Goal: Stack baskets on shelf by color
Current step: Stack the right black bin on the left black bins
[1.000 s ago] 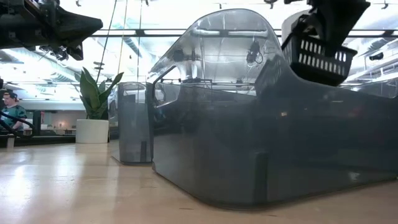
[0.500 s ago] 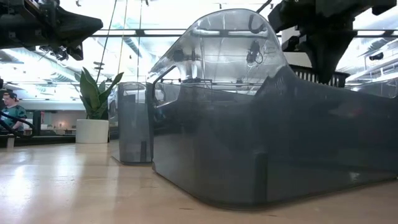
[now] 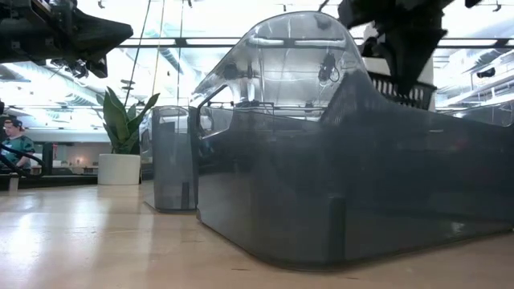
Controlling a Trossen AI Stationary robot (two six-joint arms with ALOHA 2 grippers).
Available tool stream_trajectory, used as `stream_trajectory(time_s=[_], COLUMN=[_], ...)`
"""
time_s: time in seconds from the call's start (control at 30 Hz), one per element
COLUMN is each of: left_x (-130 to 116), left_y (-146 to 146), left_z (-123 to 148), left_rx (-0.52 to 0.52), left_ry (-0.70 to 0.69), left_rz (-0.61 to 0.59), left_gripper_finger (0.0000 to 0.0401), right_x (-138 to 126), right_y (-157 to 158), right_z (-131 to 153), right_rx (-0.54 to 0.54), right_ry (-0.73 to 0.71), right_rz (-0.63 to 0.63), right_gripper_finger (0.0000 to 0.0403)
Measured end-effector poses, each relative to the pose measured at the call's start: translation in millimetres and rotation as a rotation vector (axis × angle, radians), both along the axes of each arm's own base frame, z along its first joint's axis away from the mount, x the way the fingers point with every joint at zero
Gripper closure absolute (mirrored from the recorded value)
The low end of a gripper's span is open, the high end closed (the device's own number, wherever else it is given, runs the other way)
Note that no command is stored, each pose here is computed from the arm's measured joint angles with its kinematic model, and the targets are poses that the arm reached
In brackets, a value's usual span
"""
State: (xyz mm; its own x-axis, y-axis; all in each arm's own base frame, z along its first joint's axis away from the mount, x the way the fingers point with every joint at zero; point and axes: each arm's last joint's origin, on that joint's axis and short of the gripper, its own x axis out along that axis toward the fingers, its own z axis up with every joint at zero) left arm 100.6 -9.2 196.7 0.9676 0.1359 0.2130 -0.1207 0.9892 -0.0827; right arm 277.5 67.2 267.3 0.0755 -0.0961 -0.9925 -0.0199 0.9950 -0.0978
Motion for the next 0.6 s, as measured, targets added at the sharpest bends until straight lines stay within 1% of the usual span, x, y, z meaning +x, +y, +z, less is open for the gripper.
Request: stream_trajectory(time_s=[0.13, 0.23, 0.37, 0.6], left_x=[0, 0, 0, 0], left_y=[0, 0, 0, 0], left_z=[0, 0, 0, 0], left_rx=[0.000, 0.000, 0.000, 0.000], left_ry=[0.000, 0.000, 0.000, 0.000], left_rz=[0.000, 0.000, 0.000, 0.000], left_gripper_finger=[0.0365, 0.0368, 0.0373, 0.0372], right_x=[4, 6, 7, 3], right_y=[3, 5, 6, 5], right_z=[17, 22, 21, 2], right_rx=[0.014, 0.020, 0.027, 0.018], right_ry=[-0.051, -0.082, -0.087, -0.038], right_rz=[0.007, 0.024, 0.025, 0.018], right_gripper_finger=[0.0389, 0.0389, 0.0389, 0.0389])
